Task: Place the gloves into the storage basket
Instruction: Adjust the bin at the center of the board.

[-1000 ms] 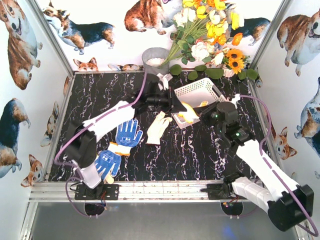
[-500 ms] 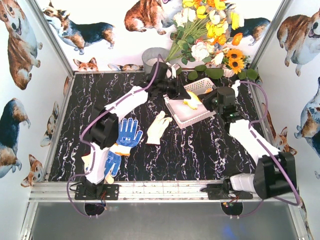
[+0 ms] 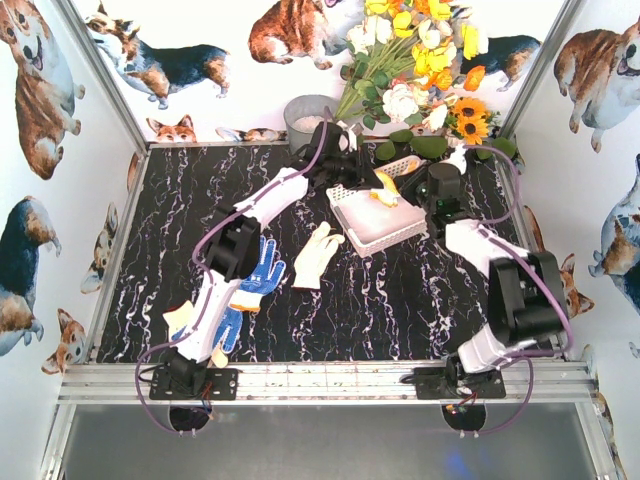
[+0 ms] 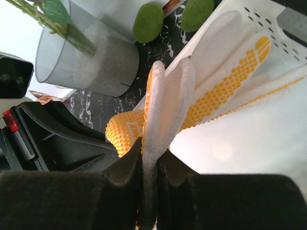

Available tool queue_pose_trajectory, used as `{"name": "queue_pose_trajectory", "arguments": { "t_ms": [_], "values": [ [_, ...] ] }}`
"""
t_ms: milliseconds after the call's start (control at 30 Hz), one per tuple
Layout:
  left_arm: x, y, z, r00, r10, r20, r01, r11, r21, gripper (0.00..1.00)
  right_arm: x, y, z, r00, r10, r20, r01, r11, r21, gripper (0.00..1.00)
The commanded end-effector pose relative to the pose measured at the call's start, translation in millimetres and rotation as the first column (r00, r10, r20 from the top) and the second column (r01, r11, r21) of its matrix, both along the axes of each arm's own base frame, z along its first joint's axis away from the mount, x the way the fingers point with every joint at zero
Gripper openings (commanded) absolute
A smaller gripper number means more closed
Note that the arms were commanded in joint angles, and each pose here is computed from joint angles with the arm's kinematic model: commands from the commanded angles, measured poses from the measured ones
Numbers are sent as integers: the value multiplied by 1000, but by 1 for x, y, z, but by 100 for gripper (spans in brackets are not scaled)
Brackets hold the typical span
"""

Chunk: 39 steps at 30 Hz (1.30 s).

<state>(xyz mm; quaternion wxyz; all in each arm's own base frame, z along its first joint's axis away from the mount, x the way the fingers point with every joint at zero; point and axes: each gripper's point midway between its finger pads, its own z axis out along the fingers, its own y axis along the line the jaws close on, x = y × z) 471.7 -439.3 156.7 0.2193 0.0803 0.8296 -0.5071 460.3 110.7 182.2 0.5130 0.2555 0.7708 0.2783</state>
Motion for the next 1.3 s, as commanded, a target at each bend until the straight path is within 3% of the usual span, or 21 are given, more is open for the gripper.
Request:
{"name": "queue_pose_trajectory", "arguments": {
  "t_ms": [0,233,433,567,800,1000,1267],
  "values": [
    [52,25,-37,992,117,40,-119,992,51,0,33,11,45,973,66,220,-59,998,-39,0],
    [61,39,-63,989,151,-4,-150,986,68,4,37,14,-1,992,62,113,-59,998,-34,0],
    [57,49,-57,986,164,8,-164,984,75,32,21,3,-29,999,-44,-24,43,998,-45,0],
    [54,55,-47,985,167,37,-170,981,91,40,8,2,-45,987,-107,-122,101,993,-58,0],
    [49,67,-17,977,176,119,-190,975,116,58,-5,-1,-65,951,-211,-227,192,976,-102,0],
    [39,73,11,971,156,183,-179,977,118,64,-4,5,-74,924,-230,-304,195,970,-143,0],
    [55,113,13,911,162,378,-290,905,311,80,-7,7,-85,889,-280,-362,186,944,-274,0]
  ]
}}
